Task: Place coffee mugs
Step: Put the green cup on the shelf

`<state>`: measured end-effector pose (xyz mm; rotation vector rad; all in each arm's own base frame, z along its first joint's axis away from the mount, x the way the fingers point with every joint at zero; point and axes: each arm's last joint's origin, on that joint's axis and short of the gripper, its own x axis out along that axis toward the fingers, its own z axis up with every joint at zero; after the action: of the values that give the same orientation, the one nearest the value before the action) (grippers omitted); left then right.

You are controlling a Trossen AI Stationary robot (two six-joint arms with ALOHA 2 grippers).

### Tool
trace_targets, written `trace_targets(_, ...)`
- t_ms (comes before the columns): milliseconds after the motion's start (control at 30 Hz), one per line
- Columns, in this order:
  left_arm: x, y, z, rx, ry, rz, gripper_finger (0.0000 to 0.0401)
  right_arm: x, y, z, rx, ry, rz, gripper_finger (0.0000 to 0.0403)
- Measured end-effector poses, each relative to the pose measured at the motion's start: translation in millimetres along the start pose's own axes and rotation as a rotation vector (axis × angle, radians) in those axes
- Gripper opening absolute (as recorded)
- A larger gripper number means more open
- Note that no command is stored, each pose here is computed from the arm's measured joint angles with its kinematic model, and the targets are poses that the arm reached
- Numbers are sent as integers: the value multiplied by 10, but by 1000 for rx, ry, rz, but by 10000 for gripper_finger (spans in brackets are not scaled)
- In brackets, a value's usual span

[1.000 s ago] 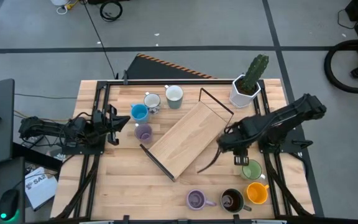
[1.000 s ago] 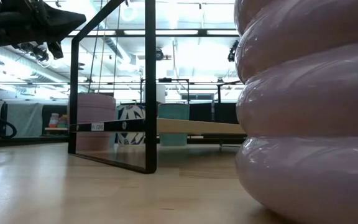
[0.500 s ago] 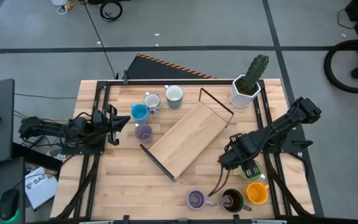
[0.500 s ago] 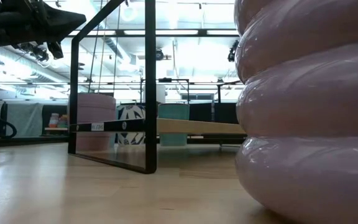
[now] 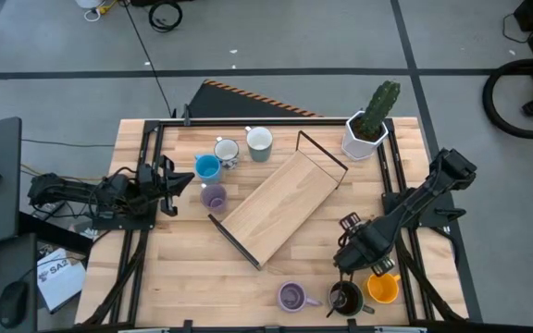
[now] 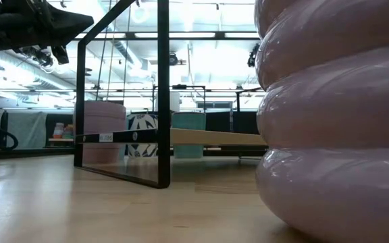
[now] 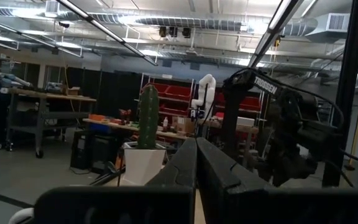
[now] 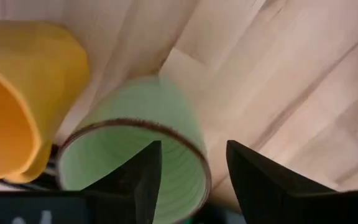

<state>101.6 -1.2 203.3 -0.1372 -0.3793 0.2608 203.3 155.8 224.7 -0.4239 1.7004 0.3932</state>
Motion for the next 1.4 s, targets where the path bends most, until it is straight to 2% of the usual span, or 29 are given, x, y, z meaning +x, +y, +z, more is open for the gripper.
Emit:
trace_targets(467,0,0,-1,1,1,0,9,284,-21,-42,-71,22,-3,129)
trace_targets(833,0,0,-1,1,1,0,9,288,-29,-40,-88,18,-5,77)
trace_targets(1100,0,0,-1,1,1,0,9,268,-151,-29,-77,21,-19,25)
trace_targets(1400,0,0,-1,1,1,0,9,48,-411,-12,-94,35,-89,33)
